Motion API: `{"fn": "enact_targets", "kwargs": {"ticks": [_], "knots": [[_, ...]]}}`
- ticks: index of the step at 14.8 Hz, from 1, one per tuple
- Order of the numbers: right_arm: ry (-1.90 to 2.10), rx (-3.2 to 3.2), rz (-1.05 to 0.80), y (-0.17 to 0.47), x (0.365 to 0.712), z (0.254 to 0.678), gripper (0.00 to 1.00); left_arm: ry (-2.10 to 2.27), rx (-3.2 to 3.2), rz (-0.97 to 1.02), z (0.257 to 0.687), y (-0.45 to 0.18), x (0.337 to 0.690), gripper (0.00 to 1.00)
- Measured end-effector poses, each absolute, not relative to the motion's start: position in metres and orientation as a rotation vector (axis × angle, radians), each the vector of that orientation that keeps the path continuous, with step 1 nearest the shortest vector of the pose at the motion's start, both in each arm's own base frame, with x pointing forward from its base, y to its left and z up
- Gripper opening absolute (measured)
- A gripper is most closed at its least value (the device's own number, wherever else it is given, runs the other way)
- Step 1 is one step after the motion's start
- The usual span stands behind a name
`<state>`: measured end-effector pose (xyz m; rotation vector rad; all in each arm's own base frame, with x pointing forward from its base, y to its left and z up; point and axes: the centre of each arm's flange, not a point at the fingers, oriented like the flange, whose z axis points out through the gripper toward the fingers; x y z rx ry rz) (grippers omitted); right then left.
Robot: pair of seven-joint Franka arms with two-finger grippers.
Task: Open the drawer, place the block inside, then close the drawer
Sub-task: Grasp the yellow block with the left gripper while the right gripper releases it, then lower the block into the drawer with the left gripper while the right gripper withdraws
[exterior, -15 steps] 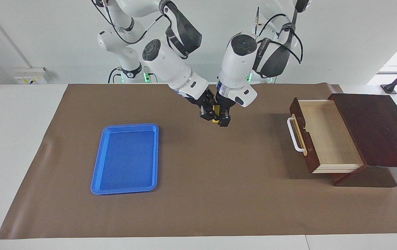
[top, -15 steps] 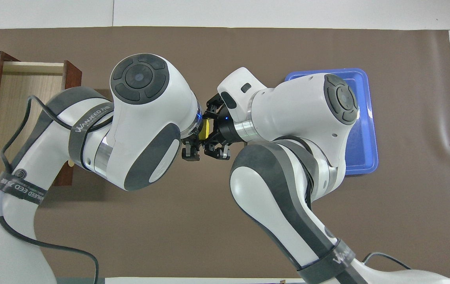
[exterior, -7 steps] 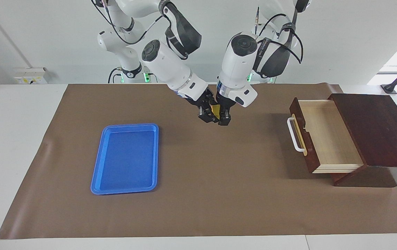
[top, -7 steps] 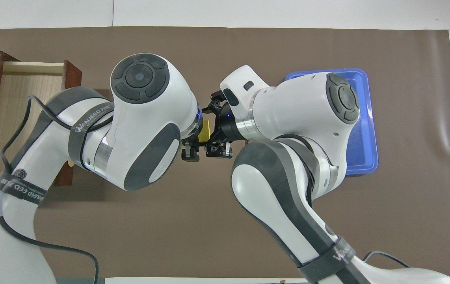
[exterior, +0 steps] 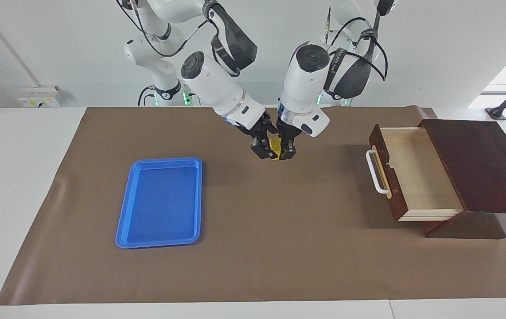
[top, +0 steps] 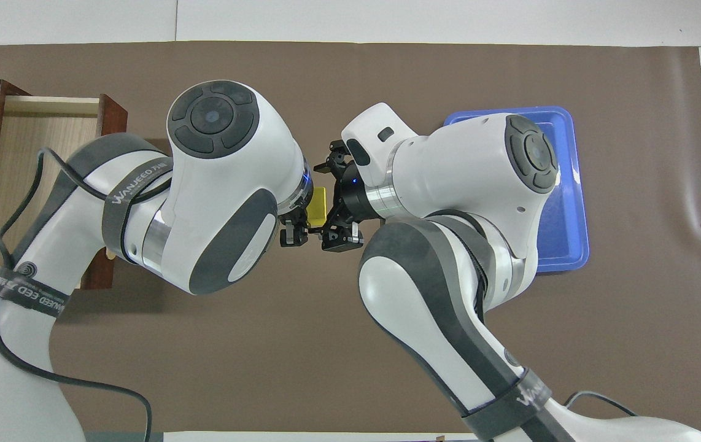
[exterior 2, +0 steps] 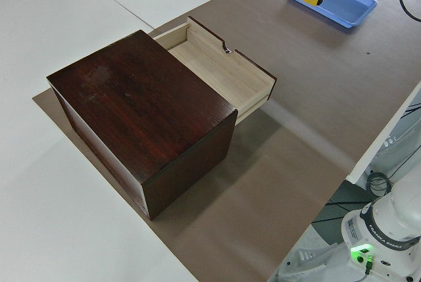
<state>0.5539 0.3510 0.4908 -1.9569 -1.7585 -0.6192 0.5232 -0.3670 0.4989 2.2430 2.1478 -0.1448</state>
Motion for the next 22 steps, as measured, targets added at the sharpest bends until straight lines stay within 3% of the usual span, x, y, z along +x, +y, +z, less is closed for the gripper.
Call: {"fn": "enact_targets", "kwargs": {"ticks": [6,10,16,19,22], "knots": [[-1.749,-1.960,-0.585,0.342,0.557,0.489,1.00,2.184,2.208,-0.095,0.508,-0.298,0.564,0.56],[-1.720,-1.970,-0.543,0.318,0.565,0.492,1.00,2.147,2.260,-0.048,0.538,-0.183,0.596,0.56],[-1.675,-1.974,-0.483,0.274,0.574,0.510,1.00,2.009,2.319,-0.074,0.559,-0.009,0.610,0.56],[-1.621,-2.038,-0.441,0.229,0.582,0.522,1.00,1.977,2.343,-0.071,0.552,0.043,0.607,0.56],[-1.546,-2.191,-0.405,0.176,0.591,0.533,1.00,2.002,2.328,-0.077,0.516,0.062,0.605,0.56]]}}
